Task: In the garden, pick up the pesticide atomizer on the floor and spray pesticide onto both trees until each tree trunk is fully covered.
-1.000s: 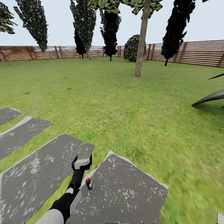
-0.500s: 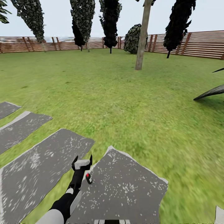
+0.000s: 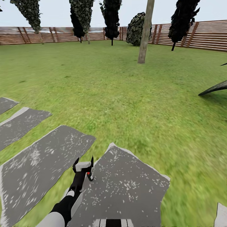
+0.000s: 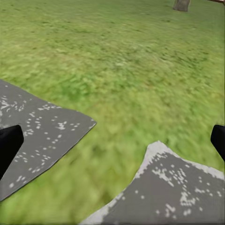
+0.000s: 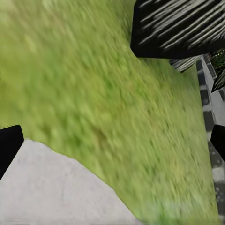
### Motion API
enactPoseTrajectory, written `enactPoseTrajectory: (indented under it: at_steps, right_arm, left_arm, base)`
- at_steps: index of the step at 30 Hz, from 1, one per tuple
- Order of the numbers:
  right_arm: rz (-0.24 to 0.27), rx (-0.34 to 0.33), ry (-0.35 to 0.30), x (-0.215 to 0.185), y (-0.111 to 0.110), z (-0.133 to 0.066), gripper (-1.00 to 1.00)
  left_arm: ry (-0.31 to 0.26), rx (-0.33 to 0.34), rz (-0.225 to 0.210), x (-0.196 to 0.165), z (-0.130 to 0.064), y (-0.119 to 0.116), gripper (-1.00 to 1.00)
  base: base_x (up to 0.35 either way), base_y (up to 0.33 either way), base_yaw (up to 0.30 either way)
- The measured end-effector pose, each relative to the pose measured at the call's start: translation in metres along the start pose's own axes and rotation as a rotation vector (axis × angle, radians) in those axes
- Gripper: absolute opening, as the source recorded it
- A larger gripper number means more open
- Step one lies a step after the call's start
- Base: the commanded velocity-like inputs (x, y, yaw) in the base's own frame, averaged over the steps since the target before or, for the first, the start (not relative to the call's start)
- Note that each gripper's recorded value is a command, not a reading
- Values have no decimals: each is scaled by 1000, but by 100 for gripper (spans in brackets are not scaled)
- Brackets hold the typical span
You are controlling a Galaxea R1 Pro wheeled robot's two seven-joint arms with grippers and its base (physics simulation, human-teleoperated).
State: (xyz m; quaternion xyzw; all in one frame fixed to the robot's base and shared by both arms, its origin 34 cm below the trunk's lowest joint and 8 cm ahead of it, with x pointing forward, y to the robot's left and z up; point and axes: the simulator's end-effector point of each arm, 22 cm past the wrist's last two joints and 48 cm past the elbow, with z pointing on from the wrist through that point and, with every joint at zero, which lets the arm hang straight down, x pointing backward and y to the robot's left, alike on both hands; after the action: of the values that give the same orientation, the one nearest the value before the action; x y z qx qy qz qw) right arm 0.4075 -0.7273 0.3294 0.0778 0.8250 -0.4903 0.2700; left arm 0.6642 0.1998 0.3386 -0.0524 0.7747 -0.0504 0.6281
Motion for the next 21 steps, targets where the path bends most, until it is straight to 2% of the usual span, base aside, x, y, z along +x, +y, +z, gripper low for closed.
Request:
enactPoseTrajectory:
  at_steps: [14, 21]
  right_arm:
    - [-50, -12, 31, 20, 14, 2, 100]
    - [-121, -34, 19, 25, 23, 4, 100]
  left_arm:
    - [61, -7, 0, 37, -4, 5, 100]
    - [89, -11, 0, 55, -6, 7, 100]
  base:
    - [0, 0, 0]
    - [0, 0, 0]
